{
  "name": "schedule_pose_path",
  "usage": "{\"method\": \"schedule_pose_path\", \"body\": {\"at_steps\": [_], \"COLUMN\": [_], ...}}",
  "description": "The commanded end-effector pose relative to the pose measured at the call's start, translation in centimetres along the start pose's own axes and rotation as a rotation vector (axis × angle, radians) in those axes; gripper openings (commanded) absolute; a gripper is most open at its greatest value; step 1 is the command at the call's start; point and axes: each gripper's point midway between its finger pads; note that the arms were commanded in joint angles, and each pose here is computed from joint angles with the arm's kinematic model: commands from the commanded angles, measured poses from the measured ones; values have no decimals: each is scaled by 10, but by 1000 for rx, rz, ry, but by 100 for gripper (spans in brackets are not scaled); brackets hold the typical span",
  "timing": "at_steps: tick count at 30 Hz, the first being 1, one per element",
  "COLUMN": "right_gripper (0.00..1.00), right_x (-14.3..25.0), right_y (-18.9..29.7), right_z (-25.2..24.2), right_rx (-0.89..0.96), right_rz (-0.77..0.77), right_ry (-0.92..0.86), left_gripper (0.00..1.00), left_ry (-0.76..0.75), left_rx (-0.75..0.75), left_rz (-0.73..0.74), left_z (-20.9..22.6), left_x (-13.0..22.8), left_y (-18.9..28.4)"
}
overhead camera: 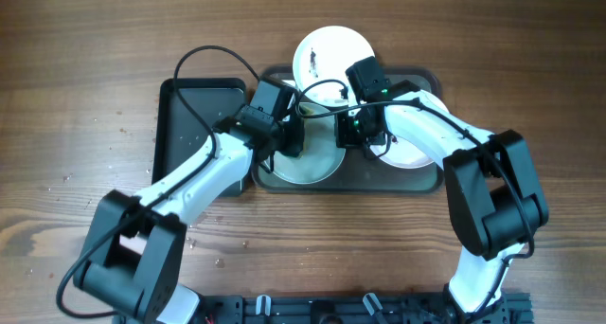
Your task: Clean dirty plates on tray and stack at the side
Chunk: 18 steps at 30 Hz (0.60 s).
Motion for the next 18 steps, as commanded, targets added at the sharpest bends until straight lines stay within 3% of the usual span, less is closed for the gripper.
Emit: {"method": "schedule_pose_path", "body": {"at_steps": [1, 9, 15, 18], "right_gripper": [4, 4, 4, 4], "right_x": [2, 2, 2, 2], "right_y": [-3, -3, -3, -3], "right_z": [6, 6, 6, 6], "right_rx": [-18, -18, -18, -18], "right_rz": [12, 12, 12, 12], "right_ry": [19, 23, 23, 23], "left_gripper": [4, 4, 4, 4], "left_ry": [-33, -21, 1, -10], "left_rx": [93, 292, 302, 391], "left_rz": [54, 111, 145, 109], "left_z": [0, 3, 11, -2], "left_x": [9, 20, 30, 22], "left_y": [-11, -17, -33, -34]}}
Point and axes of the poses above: each gripper's point midway between its finger pads, its own y axis back along the fingers, its own z axis along the line the jaws close on, x = y × z, and after that the axes turned 7 degrees about -y, right-handed
